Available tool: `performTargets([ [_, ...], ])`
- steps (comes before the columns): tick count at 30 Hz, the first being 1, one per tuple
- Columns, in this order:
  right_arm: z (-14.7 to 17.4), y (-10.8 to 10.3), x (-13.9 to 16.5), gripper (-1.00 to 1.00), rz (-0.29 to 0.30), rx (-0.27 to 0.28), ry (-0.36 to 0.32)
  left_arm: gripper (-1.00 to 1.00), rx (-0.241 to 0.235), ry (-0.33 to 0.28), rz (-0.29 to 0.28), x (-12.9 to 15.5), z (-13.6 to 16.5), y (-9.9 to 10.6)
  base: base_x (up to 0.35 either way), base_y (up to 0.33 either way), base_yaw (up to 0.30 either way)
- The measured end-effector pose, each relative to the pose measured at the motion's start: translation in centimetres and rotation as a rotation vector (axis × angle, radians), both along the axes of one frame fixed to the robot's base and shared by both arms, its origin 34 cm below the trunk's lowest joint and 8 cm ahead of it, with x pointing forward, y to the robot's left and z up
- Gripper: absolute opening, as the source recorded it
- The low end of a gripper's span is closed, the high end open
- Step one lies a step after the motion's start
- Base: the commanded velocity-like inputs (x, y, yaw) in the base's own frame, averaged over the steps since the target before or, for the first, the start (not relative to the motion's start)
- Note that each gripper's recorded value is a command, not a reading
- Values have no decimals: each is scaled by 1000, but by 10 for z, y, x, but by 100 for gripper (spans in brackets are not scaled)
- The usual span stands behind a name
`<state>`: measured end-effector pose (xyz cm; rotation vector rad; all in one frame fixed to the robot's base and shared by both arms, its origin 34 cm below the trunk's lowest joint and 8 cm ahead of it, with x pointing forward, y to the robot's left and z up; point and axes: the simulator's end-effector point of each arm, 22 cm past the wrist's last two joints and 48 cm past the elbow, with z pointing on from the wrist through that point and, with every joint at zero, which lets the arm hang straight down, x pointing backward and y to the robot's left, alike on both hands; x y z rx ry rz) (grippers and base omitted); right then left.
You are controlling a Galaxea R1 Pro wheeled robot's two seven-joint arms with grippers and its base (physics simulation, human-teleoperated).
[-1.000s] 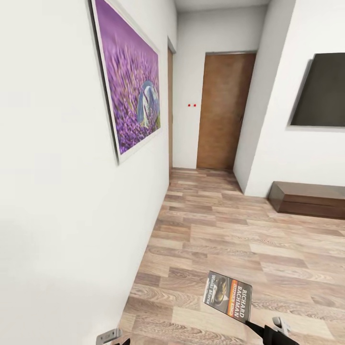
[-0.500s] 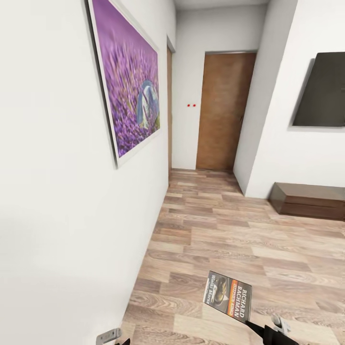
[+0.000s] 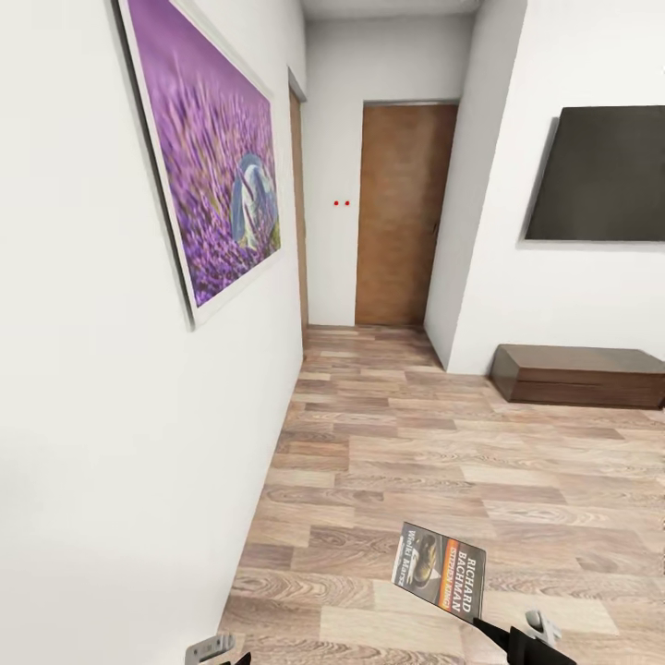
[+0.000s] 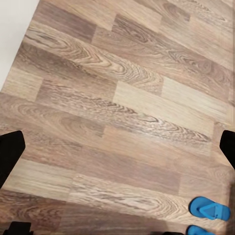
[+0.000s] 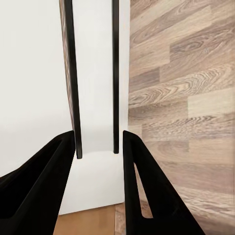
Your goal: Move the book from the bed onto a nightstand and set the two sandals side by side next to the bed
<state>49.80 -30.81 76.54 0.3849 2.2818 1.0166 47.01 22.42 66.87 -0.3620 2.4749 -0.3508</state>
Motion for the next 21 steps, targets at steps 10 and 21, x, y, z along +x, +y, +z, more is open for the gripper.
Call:
performTargets([
  [10, 0, 0, 0, -100, 1, 0, 0, 100, 0, -1, 0, 0, 0, 0, 189, 91, -4],
  [21, 0, 0, -1, -100, 2, -1, 1, 100, 0, 0, 0, 0, 0, 0, 258, 25, -94],
])
